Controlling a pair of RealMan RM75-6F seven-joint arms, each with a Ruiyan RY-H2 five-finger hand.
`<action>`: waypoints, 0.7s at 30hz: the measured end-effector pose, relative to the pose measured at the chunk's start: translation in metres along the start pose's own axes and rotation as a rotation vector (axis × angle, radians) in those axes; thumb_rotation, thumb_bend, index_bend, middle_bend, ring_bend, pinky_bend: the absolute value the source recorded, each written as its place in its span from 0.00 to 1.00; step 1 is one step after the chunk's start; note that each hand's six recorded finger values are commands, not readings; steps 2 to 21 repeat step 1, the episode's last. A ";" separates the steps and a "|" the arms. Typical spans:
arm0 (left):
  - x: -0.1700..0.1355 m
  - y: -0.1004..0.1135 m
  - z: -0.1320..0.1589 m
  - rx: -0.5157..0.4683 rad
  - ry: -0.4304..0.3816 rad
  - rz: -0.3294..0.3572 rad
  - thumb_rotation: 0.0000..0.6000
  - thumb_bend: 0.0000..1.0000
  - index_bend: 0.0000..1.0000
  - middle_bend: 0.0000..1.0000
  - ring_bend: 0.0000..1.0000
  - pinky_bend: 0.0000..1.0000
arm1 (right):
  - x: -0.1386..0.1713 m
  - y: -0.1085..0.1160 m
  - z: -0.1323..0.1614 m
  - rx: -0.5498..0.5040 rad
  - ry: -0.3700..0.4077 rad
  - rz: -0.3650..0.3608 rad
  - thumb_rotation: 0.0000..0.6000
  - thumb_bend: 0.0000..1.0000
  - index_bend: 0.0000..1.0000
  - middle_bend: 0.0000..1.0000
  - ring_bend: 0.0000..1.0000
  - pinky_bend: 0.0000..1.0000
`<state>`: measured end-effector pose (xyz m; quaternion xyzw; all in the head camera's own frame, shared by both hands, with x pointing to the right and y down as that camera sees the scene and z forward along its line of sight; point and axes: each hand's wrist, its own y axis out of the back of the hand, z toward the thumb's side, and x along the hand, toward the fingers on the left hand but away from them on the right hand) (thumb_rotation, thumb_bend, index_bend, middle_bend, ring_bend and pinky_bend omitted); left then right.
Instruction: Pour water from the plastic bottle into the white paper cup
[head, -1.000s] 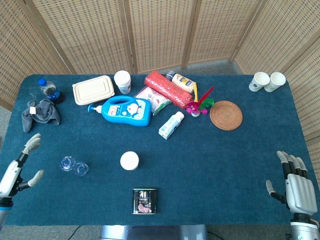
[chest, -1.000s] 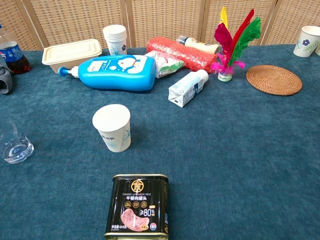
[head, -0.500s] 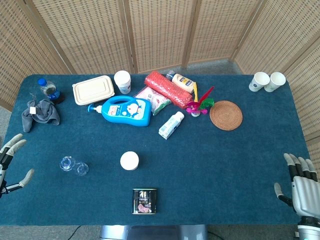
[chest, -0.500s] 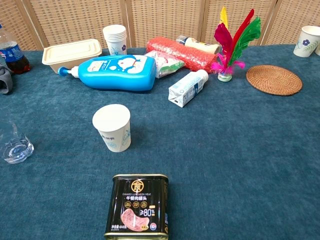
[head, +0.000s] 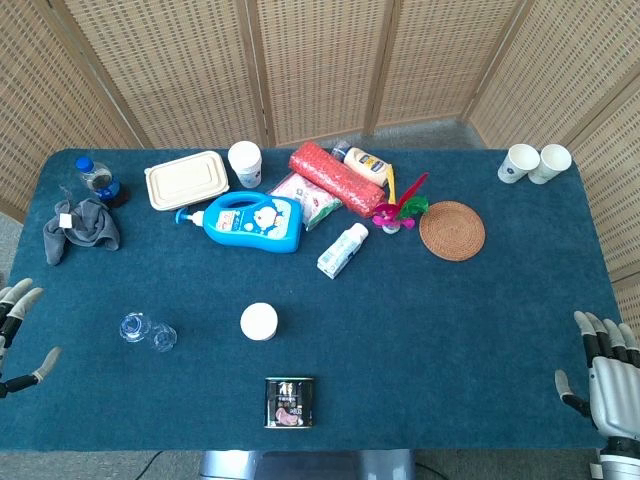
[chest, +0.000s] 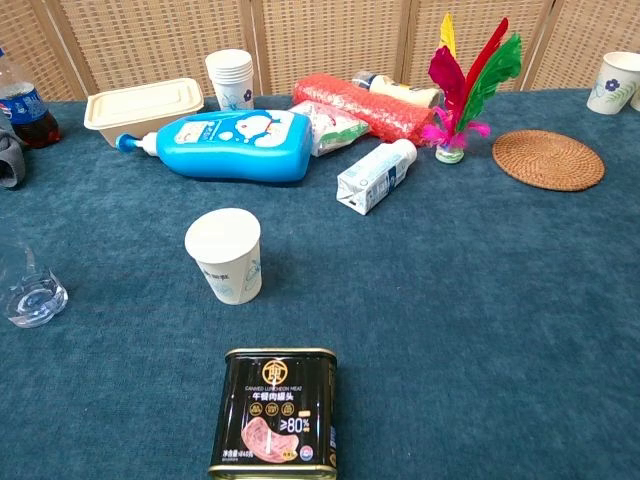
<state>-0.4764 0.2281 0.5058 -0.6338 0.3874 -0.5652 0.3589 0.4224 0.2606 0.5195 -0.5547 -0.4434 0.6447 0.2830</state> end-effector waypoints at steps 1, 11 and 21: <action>0.000 -0.001 0.000 -0.001 0.000 -0.001 0.50 0.40 0.05 0.09 0.10 0.19 | 0.000 0.000 0.000 -0.002 0.001 0.000 1.00 0.43 0.00 0.11 0.01 0.00; 0.000 -0.001 0.000 -0.001 0.000 -0.001 0.50 0.40 0.05 0.09 0.10 0.19 | 0.000 0.000 0.000 -0.002 0.001 0.000 1.00 0.43 0.00 0.11 0.01 0.00; 0.000 -0.001 0.000 -0.001 0.000 -0.001 0.50 0.40 0.05 0.09 0.10 0.19 | 0.000 0.000 0.000 -0.002 0.001 0.000 1.00 0.43 0.00 0.11 0.01 0.00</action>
